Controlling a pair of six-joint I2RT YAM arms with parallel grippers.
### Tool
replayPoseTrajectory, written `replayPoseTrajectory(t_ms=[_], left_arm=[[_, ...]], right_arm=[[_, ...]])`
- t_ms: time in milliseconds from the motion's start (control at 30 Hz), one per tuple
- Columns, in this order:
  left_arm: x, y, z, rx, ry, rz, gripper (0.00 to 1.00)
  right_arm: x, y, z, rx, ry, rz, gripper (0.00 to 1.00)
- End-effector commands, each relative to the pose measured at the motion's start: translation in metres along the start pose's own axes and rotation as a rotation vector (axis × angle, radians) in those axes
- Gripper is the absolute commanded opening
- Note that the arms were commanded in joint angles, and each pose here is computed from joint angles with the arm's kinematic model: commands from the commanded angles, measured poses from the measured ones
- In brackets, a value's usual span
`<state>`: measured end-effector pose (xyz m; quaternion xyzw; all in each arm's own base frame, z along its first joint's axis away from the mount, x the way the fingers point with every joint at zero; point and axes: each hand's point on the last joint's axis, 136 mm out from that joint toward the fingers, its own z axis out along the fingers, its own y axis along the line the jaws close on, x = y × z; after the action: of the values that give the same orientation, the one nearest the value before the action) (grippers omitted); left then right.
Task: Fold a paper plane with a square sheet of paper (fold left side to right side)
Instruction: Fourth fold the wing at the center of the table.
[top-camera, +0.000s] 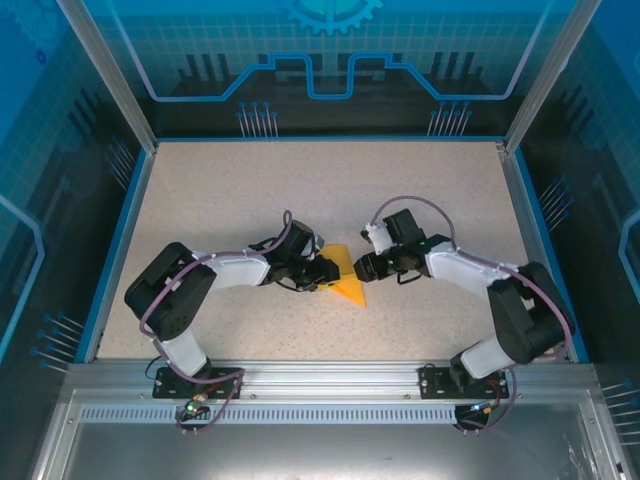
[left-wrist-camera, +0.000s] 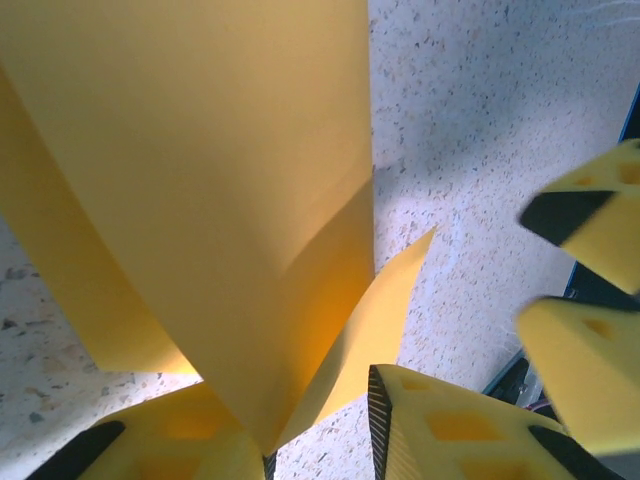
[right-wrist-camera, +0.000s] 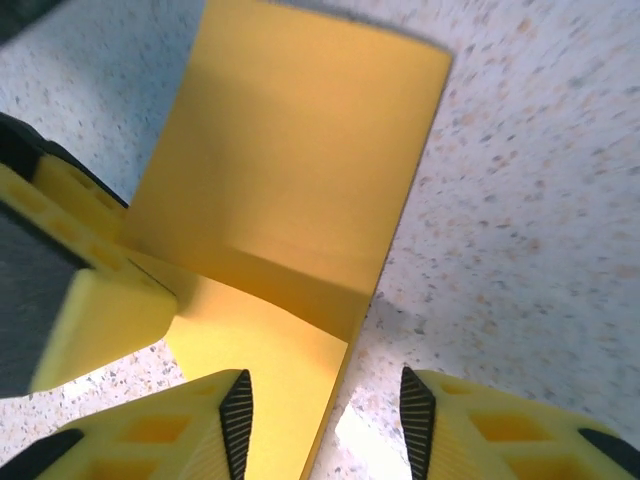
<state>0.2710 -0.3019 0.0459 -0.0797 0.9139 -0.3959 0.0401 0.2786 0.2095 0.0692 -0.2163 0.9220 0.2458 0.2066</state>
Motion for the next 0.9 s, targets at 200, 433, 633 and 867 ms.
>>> replayPoseTrajectory(t_ms=[200,433,633,867], left_arm=[[-0.006,-0.025,-0.008,0.036,-0.014,-0.003,0.32],[-0.009,-0.03,-0.011,0.033,-0.018,-0.007,0.32],[-0.011,-0.032,-0.012,0.031,-0.023,-0.016,0.32],[-0.013,-0.033,-0.013,0.017,-0.025,-0.024,0.32]], right_arm=[[0.036,0.026,-0.008,0.067,-0.06,-0.186,0.49],[0.05,0.038,0.009,0.101,-0.064,-0.308,0.5],[0.047,0.044,0.021,0.134,-0.05,-0.367,0.5],[0.039,0.042,0.033,0.188,-0.039,-0.406,0.46]])
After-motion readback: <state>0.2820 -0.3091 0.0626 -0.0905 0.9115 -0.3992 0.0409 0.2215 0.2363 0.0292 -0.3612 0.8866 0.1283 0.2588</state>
